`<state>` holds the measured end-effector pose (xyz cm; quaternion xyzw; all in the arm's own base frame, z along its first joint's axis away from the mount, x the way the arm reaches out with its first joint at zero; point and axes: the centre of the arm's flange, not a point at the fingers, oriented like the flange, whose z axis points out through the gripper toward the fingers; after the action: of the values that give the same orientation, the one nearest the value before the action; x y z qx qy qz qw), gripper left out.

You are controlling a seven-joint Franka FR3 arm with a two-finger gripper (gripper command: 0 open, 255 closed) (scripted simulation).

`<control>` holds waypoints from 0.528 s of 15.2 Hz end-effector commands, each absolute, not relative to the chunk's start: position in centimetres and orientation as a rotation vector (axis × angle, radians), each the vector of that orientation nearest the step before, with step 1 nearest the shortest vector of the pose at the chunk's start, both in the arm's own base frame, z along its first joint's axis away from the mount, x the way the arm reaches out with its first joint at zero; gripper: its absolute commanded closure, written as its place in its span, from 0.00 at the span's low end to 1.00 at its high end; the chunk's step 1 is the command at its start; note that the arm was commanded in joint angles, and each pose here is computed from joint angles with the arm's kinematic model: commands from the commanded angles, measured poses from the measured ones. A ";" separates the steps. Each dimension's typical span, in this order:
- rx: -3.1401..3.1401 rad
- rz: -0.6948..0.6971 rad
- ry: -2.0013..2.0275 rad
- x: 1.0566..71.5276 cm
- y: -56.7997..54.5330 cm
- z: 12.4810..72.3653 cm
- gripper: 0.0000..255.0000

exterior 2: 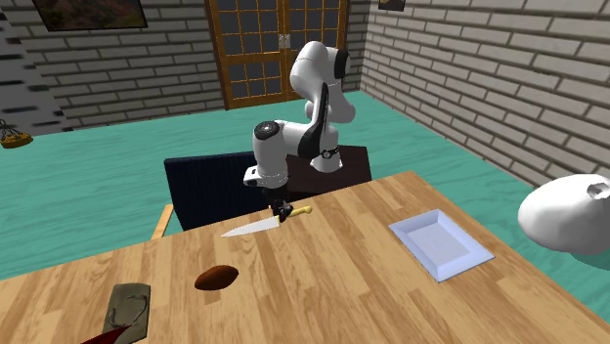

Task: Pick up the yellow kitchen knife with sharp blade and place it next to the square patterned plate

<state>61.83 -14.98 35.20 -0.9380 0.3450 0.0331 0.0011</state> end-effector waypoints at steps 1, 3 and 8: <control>-2.945 0.104 1.083 61.9 -14.9 36.1 1.00; -2.945 0.104 1.083 61.9 -14.9 37.2 1.00; -2.945 0.104 1.083 61.9 -14.9 39.8 1.00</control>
<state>61.84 -14.95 39.18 -0.9380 0.3450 0.0330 0.0010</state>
